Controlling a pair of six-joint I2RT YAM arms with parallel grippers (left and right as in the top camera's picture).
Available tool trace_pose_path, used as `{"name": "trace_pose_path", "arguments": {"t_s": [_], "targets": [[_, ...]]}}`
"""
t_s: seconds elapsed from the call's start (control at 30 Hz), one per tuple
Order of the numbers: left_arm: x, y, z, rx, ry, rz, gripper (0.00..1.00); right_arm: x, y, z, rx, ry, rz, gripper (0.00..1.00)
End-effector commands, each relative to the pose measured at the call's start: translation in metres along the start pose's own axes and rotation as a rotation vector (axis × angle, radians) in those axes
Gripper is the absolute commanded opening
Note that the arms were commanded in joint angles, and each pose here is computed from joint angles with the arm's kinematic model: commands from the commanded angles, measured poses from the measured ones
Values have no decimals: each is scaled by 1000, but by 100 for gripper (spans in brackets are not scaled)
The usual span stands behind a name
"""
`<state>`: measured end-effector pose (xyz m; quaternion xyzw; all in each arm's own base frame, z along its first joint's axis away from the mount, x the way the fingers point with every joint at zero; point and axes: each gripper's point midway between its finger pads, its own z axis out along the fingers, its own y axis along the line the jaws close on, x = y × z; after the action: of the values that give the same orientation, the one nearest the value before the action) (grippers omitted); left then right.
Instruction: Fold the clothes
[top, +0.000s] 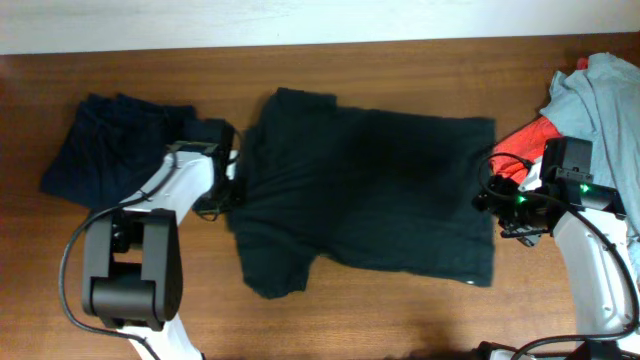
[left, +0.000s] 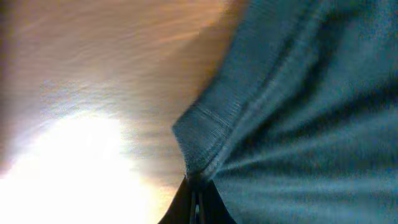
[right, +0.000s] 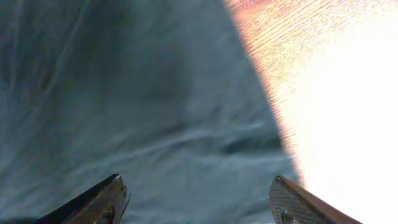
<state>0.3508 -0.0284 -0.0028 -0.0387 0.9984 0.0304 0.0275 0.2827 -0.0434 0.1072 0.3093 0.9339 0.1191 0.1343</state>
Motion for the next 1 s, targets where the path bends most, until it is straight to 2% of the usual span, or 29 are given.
{"name": "trace_pose_path", "arguments": {"t_s": [0.0,0.07,0.1,0.2,0.33,0.47,0.5,0.57,0.73,0.87,0.97], "targets": [[19,68,20,-193,62,-227,1,0,1,-4,-9,-3,-6,79],[15,73,22,-159,53,-251,4,1,1,-4,-10,-2,-8,79],[12,71,23,-129,48,-237,17,1,2,-4,-10,0,-12,79],[8,66,22,-62,46,-175,38,6,6,-2,-10,13,-29,80],[10,67,8,-64,84,-165,50,24,4,6,13,85,-40,84],[13,56,-16,6,106,-140,50,42,-7,16,43,156,-18,84],[12,46,-32,73,82,-111,49,48,-10,20,50,173,-14,84],[13,41,-53,111,48,-101,47,53,-13,24,55,184,-11,85],[27,47,-120,114,-79,-99,45,65,-14,24,47,232,1,84],[54,49,-161,126,-163,-100,53,83,-18,18,64,310,23,85],[82,36,-156,202,-120,-116,57,96,-23,15,84,360,37,85]]}}
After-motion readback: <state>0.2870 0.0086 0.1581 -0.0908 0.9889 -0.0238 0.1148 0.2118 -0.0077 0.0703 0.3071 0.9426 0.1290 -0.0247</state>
